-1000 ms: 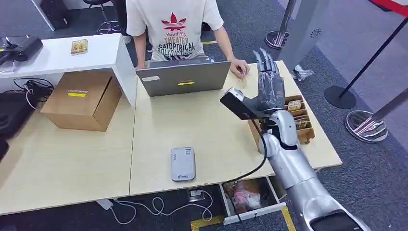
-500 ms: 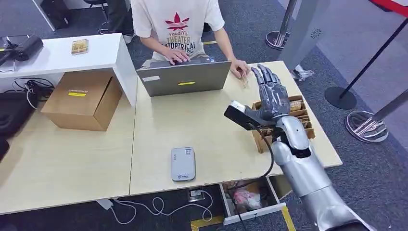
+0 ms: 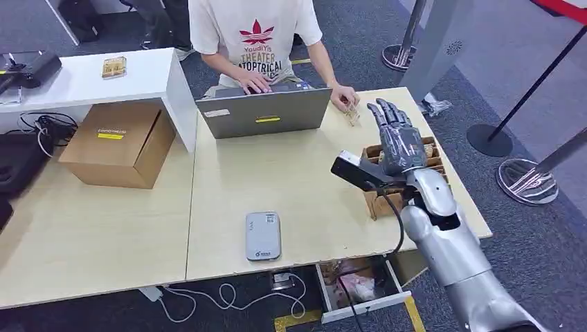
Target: Pass the card to the sensor for recognition and then transmit it.
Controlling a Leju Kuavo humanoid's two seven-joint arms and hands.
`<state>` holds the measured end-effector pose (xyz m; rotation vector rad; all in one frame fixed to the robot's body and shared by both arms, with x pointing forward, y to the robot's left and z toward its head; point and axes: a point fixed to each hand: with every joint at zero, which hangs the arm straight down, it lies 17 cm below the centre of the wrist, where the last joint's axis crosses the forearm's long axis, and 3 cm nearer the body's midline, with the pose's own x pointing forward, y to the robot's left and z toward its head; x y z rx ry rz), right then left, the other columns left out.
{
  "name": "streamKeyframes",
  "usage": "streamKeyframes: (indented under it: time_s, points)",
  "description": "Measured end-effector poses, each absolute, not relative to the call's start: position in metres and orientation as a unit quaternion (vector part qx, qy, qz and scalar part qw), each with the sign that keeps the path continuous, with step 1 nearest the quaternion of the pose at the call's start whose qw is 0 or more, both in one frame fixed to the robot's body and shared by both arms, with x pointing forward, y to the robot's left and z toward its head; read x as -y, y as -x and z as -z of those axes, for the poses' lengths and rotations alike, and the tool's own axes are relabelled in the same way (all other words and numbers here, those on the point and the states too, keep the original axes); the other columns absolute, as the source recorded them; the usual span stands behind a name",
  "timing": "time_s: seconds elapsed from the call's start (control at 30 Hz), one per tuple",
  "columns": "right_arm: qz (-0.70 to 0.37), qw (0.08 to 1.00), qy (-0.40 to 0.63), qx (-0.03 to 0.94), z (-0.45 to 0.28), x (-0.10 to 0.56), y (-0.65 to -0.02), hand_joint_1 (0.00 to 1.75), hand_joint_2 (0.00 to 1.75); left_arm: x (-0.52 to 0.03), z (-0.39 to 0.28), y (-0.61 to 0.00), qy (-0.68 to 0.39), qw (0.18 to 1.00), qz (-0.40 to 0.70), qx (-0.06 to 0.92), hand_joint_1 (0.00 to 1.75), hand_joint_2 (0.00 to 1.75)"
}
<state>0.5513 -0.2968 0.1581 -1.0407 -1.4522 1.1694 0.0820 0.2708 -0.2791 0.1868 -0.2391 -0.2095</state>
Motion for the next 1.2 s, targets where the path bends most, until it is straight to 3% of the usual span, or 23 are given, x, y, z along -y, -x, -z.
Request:
streamKeyframes:
  time_s: [0.37,0.63,0.73,0.77,0.8,0.83,0.93,1.0,1.13,1.2]
  points:
    - [-0.480,0.481,0.429,0.596,-0.159,0.299,-0.551,0.02,1.75,-0.271,0.279,-0.082,-0.093,0.983,0.104,0.119,0.00,0.00]
    - [-0.483,0.483,0.431,0.590,-0.157,0.305,-0.550,0.14,1.75,-0.272,0.279,-0.082,-0.094,0.983,0.107,0.120,0.00,0.00]
    - [-0.484,0.488,0.436,0.581,-0.151,0.318,-0.547,0.37,1.75,-0.272,0.279,-0.082,-0.093,0.982,0.111,0.120,0.00,0.00]
    - [-0.483,0.492,0.437,0.577,-0.149,0.323,-0.545,0.54,1.75,-0.271,0.279,-0.082,-0.093,0.982,0.112,0.120,0.00,0.00]
    - [-0.484,0.495,0.437,0.574,-0.147,0.327,-0.545,0.56,1.75,-0.271,0.279,-0.082,-0.093,0.982,0.112,0.120,0.00,0.00]
    - [-0.486,0.497,0.437,0.571,-0.145,0.329,-0.544,0.94,1.75,-0.271,0.279,-0.082,-0.093,0.982,0.112,0.120,0.00,0.00]
    - [-0.498,0.499,0.431,0.564,-0.140,0.330,-0.543,1.29,1.75,-0.272,0.279,-0.082,-0.094,0.983,0.104,0.118,0.00,0.00]
    - [-0.506,0.501,0.427,0.558,-0.137,0.329,-0.544,1.34,1.75,-0.273,0.279,-0.081,-0.095,0.984,0.099,0.115,0.00,0.00]
    - [-0.510,0.503,0.425,0.553,-0.134,0.330,-0.545,1.29,1.75,-0.273,0.280,-0.080,-0.096,0.984,0.096,0.114,0.00,0.00]
    - [-0.512,0.505,0.425,0.550,-0.131,0.332,-0.545,1.17,1.75,-0.273,0.280,-0.080,-0.096,0.984,0.095,0.114,0.00,0.00]
